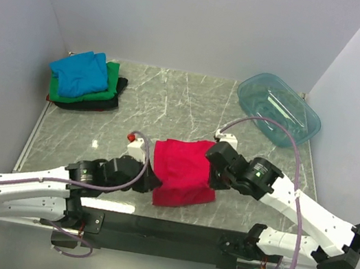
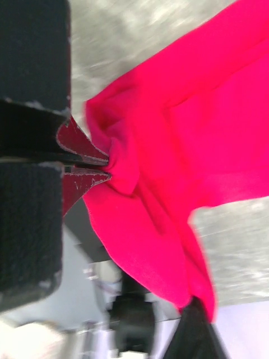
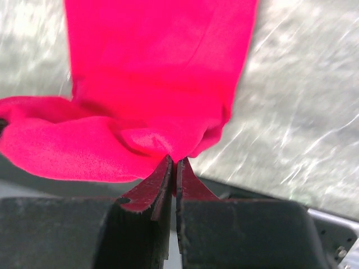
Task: Fold and stack the t-shirts
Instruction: Fold the tshirt
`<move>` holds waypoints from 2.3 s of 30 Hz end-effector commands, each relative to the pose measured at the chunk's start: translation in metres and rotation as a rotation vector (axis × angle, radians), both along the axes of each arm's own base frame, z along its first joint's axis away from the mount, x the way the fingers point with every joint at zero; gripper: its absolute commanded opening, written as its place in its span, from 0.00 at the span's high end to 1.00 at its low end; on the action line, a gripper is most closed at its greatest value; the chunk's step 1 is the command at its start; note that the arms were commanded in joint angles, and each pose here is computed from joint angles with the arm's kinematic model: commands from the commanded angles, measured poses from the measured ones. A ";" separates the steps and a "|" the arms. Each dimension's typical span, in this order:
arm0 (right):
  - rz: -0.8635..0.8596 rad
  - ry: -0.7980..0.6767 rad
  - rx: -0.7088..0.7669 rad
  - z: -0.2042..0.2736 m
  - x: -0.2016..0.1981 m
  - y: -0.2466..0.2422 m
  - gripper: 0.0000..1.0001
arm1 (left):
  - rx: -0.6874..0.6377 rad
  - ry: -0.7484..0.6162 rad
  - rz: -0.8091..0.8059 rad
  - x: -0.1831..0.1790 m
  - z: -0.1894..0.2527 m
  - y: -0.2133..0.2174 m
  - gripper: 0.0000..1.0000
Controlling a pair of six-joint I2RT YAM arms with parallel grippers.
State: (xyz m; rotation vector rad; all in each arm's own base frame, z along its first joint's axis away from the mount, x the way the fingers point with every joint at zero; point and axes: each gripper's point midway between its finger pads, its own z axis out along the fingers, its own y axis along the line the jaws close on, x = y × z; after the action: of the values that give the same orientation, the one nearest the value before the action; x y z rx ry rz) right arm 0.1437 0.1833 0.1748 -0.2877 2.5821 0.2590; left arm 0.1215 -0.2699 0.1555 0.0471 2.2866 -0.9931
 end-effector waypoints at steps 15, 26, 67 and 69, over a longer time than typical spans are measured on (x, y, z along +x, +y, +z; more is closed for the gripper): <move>-0.080 -0.177 -0.057 0.012 0.115 0.007 1.00 | 0.047 -0.169 0.162 0.112 0.021 0.014 1.00; -0.107 -0.076 -0.155 -0.052 0.156 0.010 1.00 | 0.150 -0.110 0.168 0.152 -0.031 0.021 1.00; -0.060 -0.008 0.103 -0.099 0.227 0.086 0.46 | 0.114 -0.011 0.246 0.129 -0.065 0.068 0.08; -0.109 -0.055 0.077 -0.092 0.233 0.076 0.46 | 0.090 -0.024 0.235 0.129 -0.062 0.065 0.08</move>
State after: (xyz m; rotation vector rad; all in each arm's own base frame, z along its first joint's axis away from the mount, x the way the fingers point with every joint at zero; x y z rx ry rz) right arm 0.3444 0.2691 0.0440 -0.2427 2.6685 0.3791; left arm 0.2498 -0.1972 0.0838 -0.1732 2.2974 -0.6842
